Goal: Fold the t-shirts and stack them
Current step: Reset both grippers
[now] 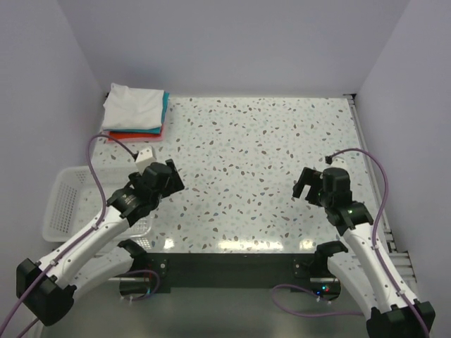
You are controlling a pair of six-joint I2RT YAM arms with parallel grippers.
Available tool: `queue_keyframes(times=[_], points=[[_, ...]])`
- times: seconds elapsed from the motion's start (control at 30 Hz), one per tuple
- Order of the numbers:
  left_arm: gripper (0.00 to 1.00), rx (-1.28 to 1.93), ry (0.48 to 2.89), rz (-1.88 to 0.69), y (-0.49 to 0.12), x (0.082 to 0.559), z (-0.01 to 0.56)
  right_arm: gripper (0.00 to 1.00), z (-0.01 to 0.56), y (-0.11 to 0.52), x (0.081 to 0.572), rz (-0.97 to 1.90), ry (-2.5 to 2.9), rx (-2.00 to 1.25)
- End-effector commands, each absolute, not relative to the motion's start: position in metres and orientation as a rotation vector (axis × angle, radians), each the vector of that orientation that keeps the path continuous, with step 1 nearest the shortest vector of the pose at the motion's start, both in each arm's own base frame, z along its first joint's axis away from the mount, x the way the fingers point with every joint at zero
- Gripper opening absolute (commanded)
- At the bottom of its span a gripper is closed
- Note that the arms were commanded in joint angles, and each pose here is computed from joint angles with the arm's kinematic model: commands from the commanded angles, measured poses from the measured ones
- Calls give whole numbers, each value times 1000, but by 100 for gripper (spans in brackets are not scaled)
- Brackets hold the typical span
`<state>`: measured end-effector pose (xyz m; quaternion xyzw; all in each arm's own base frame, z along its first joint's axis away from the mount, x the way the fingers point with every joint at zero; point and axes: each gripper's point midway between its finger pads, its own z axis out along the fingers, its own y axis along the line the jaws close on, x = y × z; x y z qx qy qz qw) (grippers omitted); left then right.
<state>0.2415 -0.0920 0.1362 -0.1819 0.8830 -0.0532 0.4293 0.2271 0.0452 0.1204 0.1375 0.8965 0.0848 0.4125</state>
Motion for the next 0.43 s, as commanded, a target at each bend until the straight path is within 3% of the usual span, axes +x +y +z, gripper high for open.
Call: queue_keyframes(times=[0.0, 0.4], points=[[100, -491, 2100, -152, -91, 251, 154, 99, 132, 36, 236, 184, 2173, 411], [100, -479, 2075, -170, -93, 251, 158, 99, 141, 32, 235, 172, 2134, 426]])
